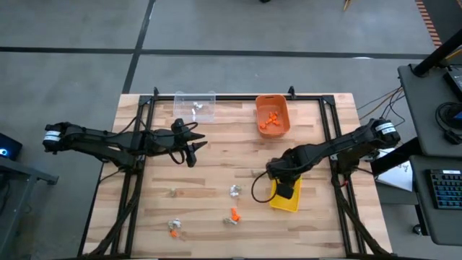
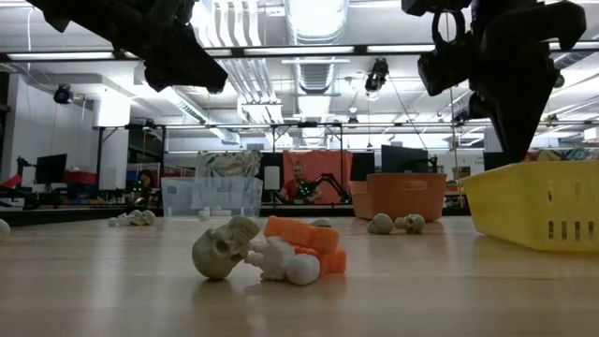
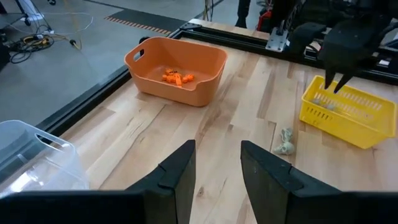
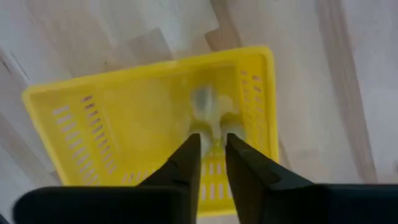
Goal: Sort Halloween decoration
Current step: Put the gray skull toy into the yellow bin
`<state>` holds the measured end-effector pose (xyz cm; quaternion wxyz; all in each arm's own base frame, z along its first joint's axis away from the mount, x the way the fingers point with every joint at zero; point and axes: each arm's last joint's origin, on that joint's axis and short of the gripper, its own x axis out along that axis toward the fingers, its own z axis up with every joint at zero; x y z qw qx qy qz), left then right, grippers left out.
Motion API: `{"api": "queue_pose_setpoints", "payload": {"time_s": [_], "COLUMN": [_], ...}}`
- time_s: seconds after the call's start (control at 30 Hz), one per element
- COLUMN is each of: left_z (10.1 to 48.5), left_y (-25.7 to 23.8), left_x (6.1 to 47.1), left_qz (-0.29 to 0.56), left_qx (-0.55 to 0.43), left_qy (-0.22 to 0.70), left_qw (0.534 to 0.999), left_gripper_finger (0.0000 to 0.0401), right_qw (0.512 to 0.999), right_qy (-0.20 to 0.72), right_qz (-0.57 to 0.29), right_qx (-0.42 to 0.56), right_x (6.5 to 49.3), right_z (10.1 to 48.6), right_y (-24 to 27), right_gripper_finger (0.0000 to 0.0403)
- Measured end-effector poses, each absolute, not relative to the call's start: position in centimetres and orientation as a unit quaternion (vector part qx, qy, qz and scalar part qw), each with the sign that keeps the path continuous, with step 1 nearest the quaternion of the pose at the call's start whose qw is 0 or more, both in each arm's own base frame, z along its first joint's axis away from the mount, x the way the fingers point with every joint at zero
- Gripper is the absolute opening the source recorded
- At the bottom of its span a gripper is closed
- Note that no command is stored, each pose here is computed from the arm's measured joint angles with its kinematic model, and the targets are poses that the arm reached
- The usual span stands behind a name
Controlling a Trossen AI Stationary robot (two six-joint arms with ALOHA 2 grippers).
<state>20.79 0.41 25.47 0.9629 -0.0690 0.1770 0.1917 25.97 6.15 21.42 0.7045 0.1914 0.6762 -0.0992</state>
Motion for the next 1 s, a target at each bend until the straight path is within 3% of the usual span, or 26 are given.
{"api": "queue_pose_setpoints", "payload": {"time_s": [0.2,0.37,0.67,1.0], "left_z": [25.4,25.2,24.6,22.6], "left_y": [0.3,0.0,-0.6,-2.2], "left_x": [20.8,20.7,20.5,20.5], "left_qz": [0.179,0.165,0.149,0.154], "left_qx": [-0.096,-0.137,-0.229,-0.337], "left_qy": [0.176,0.186,0.210,0.290], "left_qw": [0.963,0.959,0.939,0.882], "left_gripper_finger": [0.0110,0.0110,0.0110,0.0109], "right_qw": [0.723,0.777,0.870,0.926], "right_qy": [0.667,0.617,0.493,0.371], "right_qz": [-0.067,-0.065,-0.005,0.006], "right_qx": [0.167,0.103,0.005,-0.070], "right_x": [26.5,27.8,30.8,33.1], "right_z": [22.2,23.6,25.1,26.5], "right_y": [6.1,5.8,4.4,1.5], "right_gripper_finger": [0.0122,0.0146,0.0141,0.0137]}}
